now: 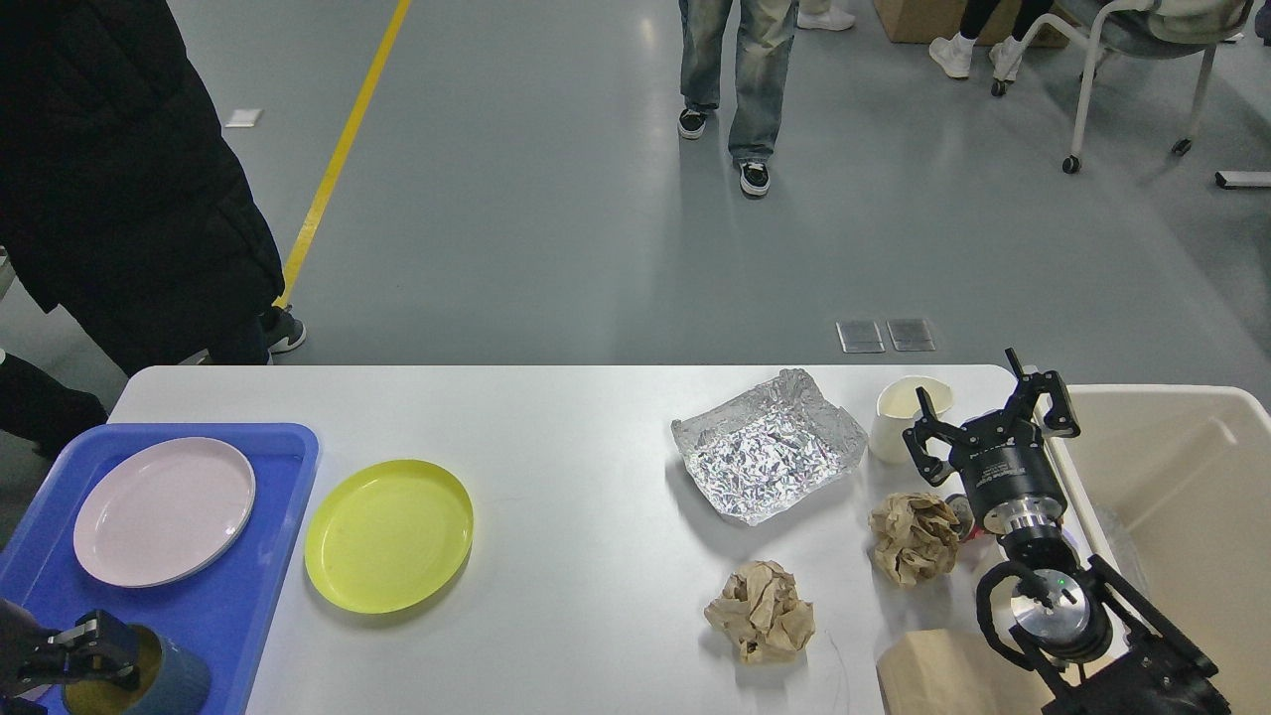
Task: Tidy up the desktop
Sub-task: 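Lift the dark mug and set it on the blue tray's near corner, then open the left gripper and raise it off the mug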
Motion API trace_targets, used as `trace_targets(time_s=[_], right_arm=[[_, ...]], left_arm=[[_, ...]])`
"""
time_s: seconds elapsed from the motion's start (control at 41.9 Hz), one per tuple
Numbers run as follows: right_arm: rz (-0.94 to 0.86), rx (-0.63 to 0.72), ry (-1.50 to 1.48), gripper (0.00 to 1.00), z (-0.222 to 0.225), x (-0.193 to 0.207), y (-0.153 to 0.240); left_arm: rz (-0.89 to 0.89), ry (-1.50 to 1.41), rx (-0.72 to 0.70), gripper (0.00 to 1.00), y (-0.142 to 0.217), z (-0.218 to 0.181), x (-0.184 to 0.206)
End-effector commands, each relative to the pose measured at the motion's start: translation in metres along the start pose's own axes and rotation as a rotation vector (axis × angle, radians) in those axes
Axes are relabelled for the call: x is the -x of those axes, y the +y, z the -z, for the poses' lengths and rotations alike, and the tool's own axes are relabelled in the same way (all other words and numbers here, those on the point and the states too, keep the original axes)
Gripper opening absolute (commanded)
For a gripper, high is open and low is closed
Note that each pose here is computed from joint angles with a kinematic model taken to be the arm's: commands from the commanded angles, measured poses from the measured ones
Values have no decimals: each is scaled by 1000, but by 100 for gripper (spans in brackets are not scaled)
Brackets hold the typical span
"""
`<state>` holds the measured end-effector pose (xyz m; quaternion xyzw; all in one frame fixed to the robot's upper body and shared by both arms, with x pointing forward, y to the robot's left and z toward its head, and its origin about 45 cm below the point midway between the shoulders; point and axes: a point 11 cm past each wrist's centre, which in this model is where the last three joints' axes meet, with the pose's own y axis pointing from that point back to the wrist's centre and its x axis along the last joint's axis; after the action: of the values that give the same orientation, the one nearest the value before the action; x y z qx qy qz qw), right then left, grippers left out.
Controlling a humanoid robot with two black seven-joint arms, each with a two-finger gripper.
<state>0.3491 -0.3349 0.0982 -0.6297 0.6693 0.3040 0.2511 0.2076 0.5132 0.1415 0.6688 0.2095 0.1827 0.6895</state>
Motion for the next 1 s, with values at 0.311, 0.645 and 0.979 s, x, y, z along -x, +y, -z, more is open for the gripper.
trace_targets(time_s=[0.311, 0.645, 0.979], right_arm=[[0, 0, 0, 100, 0, 0, 0], [1, 0, 0, 100, 0, 0, 0], [-1, 1, 0, 100, 0, 0, 0]], left_arm=[[-16, -73, -8, 95, 100, -30, -1], [-175, -103, -11, 95, 236, -156, -5], [-198, -337, 134, 95, 290, -283, 64]])
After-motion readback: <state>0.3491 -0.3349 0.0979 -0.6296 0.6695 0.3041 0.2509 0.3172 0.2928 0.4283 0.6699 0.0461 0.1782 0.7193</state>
